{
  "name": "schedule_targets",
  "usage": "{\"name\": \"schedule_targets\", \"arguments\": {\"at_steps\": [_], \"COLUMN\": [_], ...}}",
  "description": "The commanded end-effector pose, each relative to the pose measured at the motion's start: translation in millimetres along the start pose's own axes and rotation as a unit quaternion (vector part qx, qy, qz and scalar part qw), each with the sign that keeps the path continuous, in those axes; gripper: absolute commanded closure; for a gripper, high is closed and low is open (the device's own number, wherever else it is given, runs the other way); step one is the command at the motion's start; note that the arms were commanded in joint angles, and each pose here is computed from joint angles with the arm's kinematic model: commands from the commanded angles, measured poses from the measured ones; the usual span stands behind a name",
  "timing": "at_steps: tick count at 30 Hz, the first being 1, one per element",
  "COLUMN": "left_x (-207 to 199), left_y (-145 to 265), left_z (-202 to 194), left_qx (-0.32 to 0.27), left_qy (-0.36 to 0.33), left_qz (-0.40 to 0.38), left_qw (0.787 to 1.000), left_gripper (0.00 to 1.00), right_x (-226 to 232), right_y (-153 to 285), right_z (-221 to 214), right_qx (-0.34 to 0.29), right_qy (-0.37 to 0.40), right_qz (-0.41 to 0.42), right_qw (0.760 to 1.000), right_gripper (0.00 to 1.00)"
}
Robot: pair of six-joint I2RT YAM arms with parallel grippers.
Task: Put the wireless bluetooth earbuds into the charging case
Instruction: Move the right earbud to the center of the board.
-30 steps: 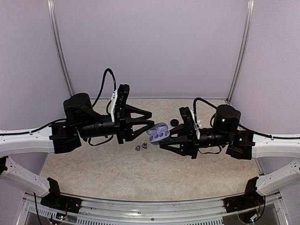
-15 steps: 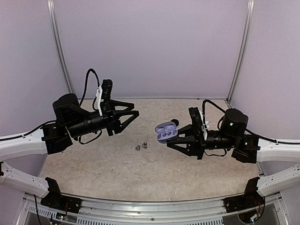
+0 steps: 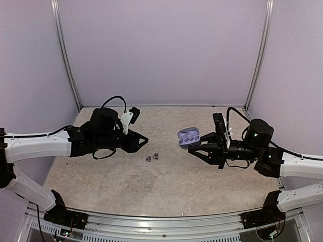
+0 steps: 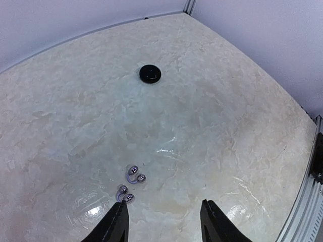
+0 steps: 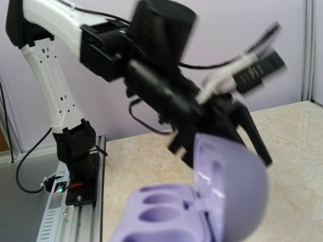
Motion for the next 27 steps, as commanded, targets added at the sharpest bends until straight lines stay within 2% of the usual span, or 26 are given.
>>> {"name": "schedule_targets", "arguments": {"at_steps": [1, 8, 21, 27], "left_x": [12.1, 43.9, 61.6, 63.3], "left_y": [-22.1, -45.0, -95.2, -111.5], "left_z": [-18.6, -36.1, -67.9, -69.9], "left_qx": [0.081, 0.096, 0.149, 0.157], "left_qy": [0.022, 0.117, 0.139, 0.143], "left_qz": [0.032, 0.042, 0.071, 0.072], "left_qw": [0.996, 0.988, 0.977, 0.975], "left_gripper": [0.52, 0.58, 0.62, 0.63], "right_x": [-0.5, -0.6, -0.6, -0.3], "right_y": [7.6, 11.5, 12.5, 12.5], "right_z": [-1.7, -4.0, -3.7, -2.7], "right_qx": [-0.006, -0.004, -0.001, -0.001], "right_qy": [-0.004, -0.005, -0.001, 0.001], "right_qz": [-0.012, -0.018, -0.021, -0.020], "right_qw": [1.000, 1.000, 1.000, 1.000], "right_gripper": [0.99, 0.99, 0.99, 0.98]}}
Point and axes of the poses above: each gripper's point midway between its finger pads, its own y axis back along the fingers, its own x axis along the line the jaws close on, z = x × y, the point moved 9 cm from there along y, back along the fingers, and after that the axes turned 1 degree about -y, right-handed, at the moved point
